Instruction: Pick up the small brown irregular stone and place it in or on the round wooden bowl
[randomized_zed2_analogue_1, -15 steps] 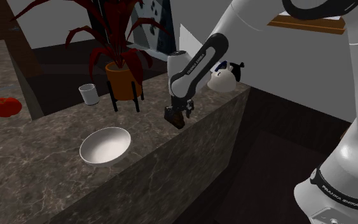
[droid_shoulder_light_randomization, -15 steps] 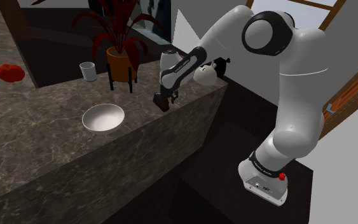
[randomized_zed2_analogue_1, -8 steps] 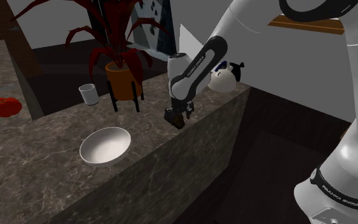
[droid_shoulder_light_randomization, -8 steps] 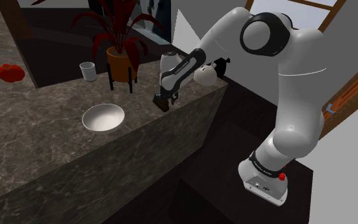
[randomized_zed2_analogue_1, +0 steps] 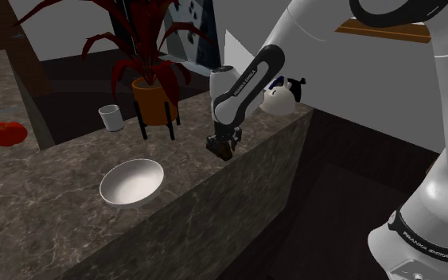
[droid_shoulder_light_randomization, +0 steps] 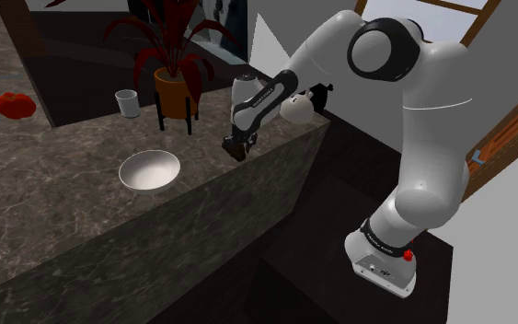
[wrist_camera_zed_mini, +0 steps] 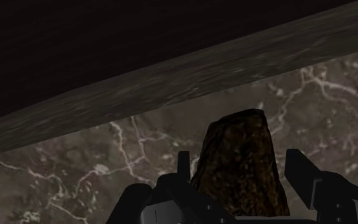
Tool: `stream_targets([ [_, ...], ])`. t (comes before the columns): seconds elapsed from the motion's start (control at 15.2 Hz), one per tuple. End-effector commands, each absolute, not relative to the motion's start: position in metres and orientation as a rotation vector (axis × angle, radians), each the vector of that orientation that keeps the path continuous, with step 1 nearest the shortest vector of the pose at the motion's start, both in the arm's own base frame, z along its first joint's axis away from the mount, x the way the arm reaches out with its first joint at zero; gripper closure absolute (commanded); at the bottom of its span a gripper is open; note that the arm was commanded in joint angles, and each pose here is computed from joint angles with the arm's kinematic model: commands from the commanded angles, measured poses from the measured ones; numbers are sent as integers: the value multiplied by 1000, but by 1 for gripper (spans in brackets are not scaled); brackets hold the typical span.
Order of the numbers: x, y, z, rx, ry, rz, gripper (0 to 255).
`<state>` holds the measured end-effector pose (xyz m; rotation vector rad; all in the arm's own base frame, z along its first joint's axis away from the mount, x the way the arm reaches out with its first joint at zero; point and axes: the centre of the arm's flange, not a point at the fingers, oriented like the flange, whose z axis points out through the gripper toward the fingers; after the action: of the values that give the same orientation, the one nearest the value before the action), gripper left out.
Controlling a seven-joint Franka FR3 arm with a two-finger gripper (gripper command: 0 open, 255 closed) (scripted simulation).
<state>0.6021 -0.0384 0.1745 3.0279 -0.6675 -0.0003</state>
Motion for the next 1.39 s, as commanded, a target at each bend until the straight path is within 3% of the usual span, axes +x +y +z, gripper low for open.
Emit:
stream_targets([
  [0.0,602,-38,174,3028,-666,-4,255],
  [1.32,602,-38,268,3028,-667,-4,255],
])
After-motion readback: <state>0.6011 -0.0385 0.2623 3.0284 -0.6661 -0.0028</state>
